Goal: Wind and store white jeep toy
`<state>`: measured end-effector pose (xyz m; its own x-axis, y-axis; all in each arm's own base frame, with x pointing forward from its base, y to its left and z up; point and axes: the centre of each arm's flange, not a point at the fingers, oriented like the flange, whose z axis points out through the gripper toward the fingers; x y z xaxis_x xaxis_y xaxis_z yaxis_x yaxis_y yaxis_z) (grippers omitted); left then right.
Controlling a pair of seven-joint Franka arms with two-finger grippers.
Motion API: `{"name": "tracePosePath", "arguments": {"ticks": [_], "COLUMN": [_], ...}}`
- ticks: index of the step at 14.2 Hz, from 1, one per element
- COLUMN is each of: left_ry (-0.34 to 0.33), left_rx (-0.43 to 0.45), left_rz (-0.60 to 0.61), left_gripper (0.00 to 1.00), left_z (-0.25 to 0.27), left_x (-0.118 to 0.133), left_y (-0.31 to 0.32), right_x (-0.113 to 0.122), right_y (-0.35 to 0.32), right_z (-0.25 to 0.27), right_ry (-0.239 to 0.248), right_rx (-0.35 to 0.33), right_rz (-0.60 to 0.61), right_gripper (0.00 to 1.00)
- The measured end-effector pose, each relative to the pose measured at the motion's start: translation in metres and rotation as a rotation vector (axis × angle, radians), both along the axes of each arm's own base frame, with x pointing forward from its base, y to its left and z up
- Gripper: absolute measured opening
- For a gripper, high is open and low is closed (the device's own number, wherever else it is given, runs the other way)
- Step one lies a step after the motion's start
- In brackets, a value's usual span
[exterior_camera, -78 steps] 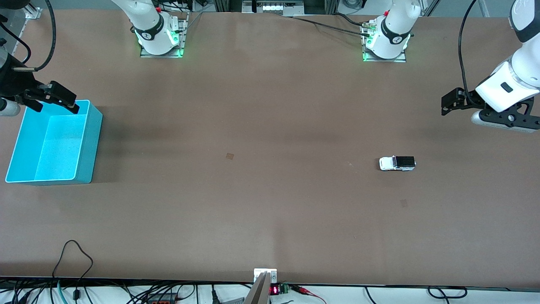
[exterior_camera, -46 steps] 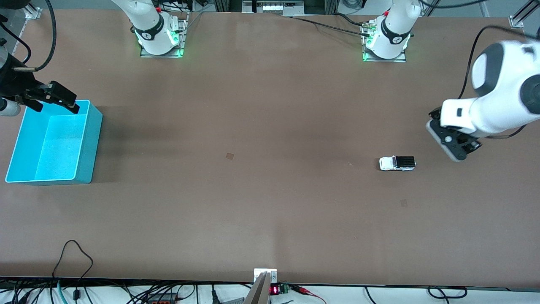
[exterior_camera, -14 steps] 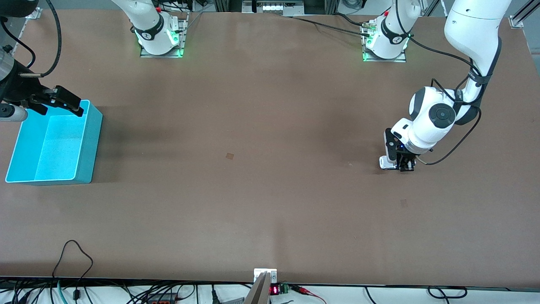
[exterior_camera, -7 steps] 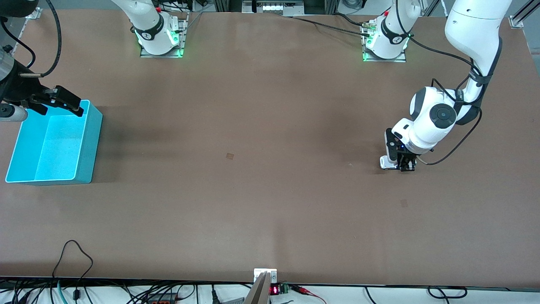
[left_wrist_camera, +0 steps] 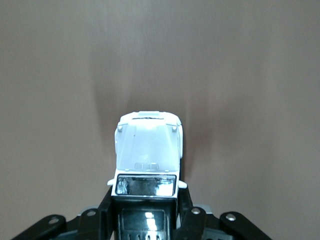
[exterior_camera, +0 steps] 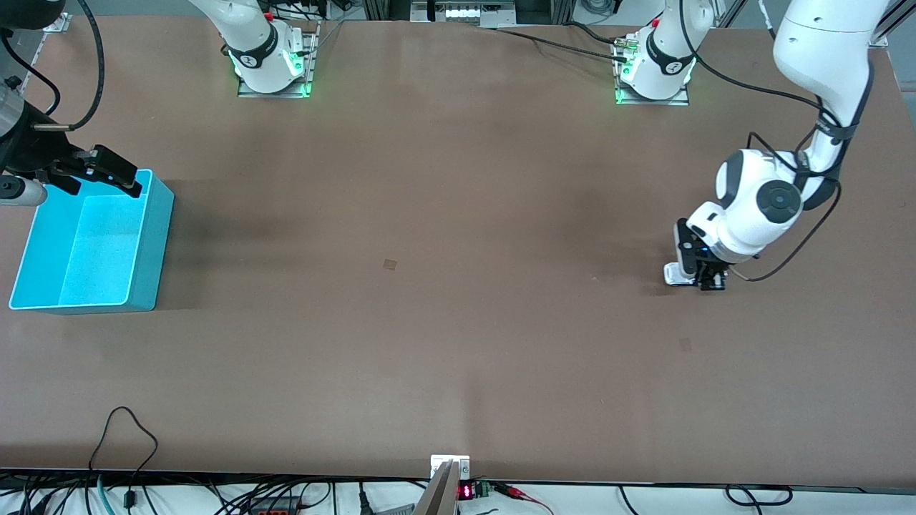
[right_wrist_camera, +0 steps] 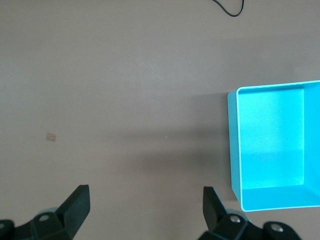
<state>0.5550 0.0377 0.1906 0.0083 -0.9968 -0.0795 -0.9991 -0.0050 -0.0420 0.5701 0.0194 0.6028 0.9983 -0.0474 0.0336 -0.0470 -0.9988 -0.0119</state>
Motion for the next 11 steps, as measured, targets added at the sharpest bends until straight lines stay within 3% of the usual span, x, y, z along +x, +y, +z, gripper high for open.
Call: {"name": "tracePosePath", "arguments": {"ticks": [5, 11], "left_ry": [0.006, 0.004], "left_rx": [0.007, 0.008], "left_rz": [0.013, 0.044], "left_gripper": [0.51, 0.51], "left_z": [0.000, -0.001], "left_x": [0.001, 0.000], "left_y": [0.070, 0.097], "right_x": [0.000, 0.000], "right_y": [0.000, 0.000], "right_z": [0.000, 0.000], "right_ry": [0.000, 0.000], "right_rx": [0.000, 0.000], "right_rz": [0.000, 0.000], "right_gripper": [1.00, 1.00]}}
